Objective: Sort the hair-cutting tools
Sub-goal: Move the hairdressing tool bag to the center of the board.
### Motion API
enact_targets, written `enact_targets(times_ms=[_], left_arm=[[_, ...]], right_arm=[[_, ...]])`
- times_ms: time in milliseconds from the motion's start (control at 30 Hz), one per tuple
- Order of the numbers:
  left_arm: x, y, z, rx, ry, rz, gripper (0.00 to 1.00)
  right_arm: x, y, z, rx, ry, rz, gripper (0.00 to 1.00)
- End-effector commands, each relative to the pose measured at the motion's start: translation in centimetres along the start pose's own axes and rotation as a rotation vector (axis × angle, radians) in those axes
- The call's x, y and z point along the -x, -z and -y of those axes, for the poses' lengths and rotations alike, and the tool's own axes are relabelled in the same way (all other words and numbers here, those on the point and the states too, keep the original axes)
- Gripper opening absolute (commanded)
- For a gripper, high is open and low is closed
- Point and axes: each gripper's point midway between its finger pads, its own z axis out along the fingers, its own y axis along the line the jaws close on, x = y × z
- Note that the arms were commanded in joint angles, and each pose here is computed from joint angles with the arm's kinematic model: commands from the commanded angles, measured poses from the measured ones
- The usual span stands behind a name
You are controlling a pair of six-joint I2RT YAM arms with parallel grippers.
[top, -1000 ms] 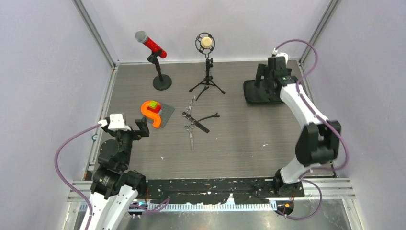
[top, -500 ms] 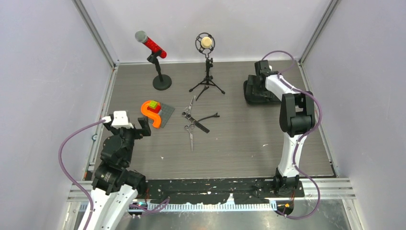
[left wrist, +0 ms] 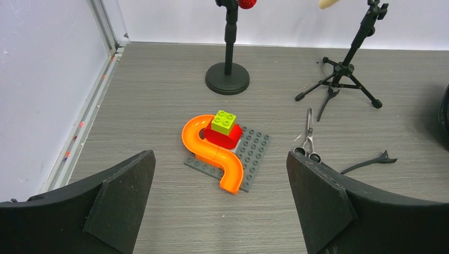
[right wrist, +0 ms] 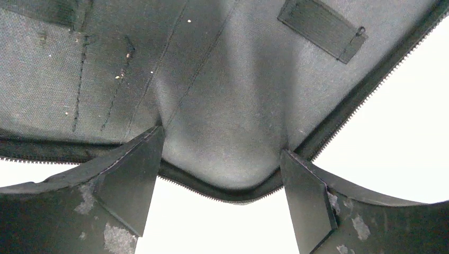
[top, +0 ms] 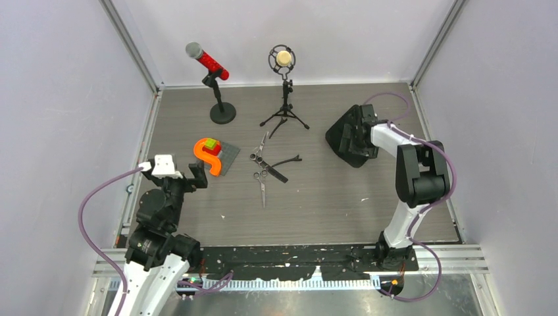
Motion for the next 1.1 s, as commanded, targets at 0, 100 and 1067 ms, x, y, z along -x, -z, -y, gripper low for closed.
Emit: enact_targets(times_ms=[0,100,1067], left_arm=[[1.3,0.3,0.7,-0.037,0.023,0.039,0.99],[1.2,0.3,1.1,-0.058,0.029,0.028,0.99],[-2.7,-5.8,14.4,-0.478,0.227,-0.517,0.99]], right_arm=[[-5.7,2.0,-0.7,0.046,0.023,-0.106,0.86],[-8.4,2.8,-1.4,0.045,0.048,-0.127,0.86],[-23.3,14.9,-6.2,0.354,0.174,-0.056,0.85]])
